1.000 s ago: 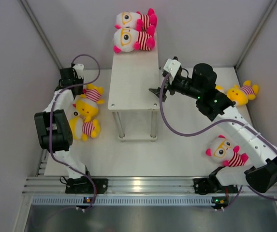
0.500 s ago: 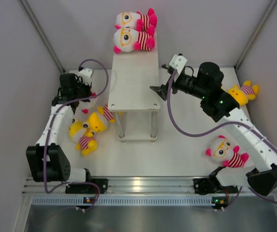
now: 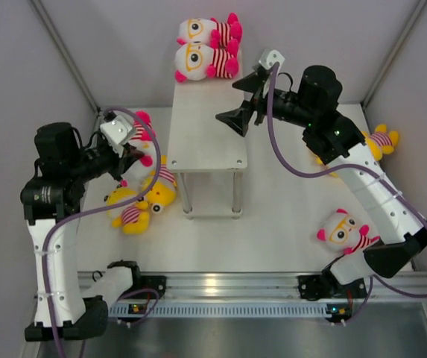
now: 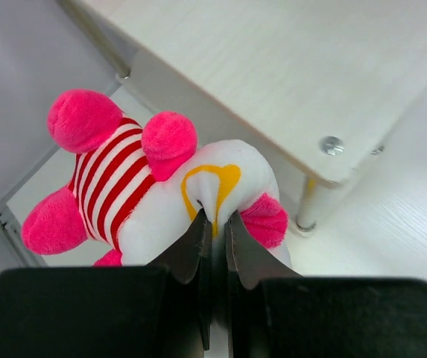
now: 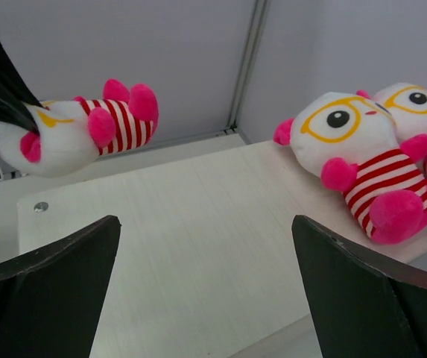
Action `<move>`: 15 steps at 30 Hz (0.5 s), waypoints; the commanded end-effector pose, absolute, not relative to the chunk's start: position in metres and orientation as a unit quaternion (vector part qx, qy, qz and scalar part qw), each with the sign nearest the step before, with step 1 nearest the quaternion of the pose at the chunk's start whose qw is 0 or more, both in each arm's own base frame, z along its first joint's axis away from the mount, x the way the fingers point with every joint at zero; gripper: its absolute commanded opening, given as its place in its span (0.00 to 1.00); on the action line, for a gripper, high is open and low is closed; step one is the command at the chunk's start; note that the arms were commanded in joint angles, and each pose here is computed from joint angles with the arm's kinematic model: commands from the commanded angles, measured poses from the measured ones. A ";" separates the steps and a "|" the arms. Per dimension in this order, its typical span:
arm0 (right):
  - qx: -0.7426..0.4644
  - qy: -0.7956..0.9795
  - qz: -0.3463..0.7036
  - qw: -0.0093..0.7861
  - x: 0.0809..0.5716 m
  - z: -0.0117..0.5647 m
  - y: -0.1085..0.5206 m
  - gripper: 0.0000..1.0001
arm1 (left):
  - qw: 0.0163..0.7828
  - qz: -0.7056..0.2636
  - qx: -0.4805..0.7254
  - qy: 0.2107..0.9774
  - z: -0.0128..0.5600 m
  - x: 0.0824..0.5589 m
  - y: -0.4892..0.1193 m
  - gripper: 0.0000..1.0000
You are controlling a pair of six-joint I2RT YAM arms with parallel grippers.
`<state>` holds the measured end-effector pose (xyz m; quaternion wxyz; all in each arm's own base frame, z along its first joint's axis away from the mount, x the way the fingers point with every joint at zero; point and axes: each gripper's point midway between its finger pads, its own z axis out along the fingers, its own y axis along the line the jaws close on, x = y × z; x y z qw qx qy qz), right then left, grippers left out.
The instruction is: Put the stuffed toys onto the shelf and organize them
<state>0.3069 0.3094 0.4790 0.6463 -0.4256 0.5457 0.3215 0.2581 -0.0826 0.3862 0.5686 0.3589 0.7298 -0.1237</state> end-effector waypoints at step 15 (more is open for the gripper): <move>-0.496 0.496 0.493 0.516 0.220 0.486 0.414 0.99 | 0.558 -0.220 0.507 0.619 0.403 0.090 -0.131 0.02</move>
